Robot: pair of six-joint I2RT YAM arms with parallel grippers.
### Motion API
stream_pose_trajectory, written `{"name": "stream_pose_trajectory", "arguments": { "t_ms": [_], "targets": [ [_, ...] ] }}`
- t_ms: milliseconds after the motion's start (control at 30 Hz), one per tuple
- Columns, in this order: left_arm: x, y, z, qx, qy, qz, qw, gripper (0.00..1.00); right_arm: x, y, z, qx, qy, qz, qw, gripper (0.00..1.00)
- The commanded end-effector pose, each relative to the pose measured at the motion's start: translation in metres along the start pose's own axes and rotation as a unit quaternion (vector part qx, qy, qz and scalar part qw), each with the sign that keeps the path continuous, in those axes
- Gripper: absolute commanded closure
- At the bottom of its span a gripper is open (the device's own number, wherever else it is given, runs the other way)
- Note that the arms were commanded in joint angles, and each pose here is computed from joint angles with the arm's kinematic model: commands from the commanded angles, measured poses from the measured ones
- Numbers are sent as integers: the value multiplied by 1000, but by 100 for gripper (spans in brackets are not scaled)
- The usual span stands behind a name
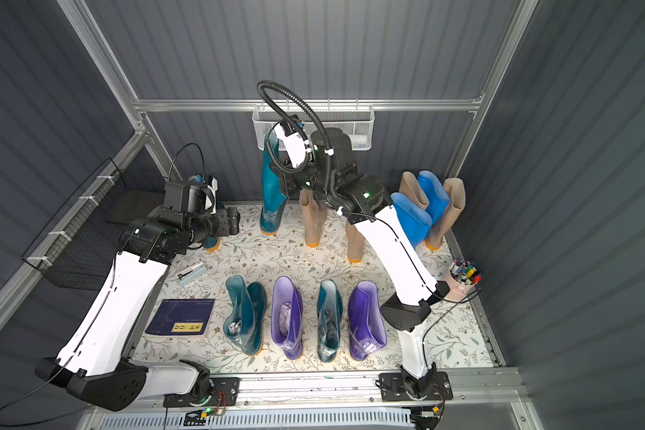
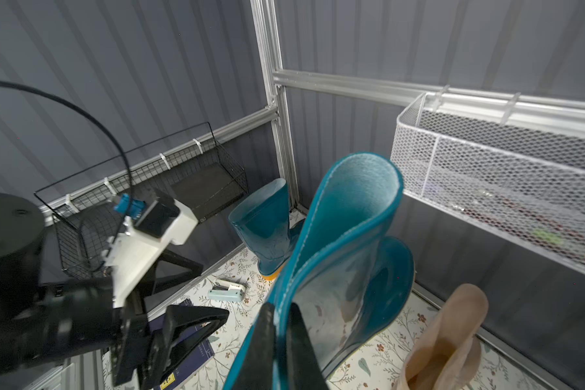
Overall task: Match and arrange rain boots in pairs
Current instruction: Place the rain boot at the center of the board.
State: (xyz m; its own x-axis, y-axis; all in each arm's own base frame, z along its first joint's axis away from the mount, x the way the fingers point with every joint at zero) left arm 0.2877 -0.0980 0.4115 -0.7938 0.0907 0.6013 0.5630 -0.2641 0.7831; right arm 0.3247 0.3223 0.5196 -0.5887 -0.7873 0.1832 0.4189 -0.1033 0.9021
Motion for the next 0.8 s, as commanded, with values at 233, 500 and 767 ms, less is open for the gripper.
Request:
{"name": "stream_pose_trajectory", "arguments": {
  "t_ms": [233,500,767],
  "targets": [
    [-24,-9,-7,-11,-17,30,999,13,-68,-44,-31,-20,-33,21,999,100],
    [-36,-19,1,5,-19,46,999,13,-105,-90,-60,-41,-75,58,995,100],
    [-44,-24,0,7,-31,57,998,13,-124,-111,-70,-72,-73,83,991,96]
  ]
}}
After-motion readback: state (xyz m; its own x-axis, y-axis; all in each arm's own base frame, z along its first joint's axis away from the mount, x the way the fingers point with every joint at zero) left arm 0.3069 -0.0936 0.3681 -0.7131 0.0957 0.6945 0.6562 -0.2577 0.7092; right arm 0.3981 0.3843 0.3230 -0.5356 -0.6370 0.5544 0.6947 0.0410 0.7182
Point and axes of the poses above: each gripper's point midway between its finger pads, its own x axis back along the fingers, its own z axis along the line the jaws close on, y = z × x, the point moved 7 cm from there along x, back along the fingers, and after that the axes turned 15 degrees about -x, right-handed, at the moved point
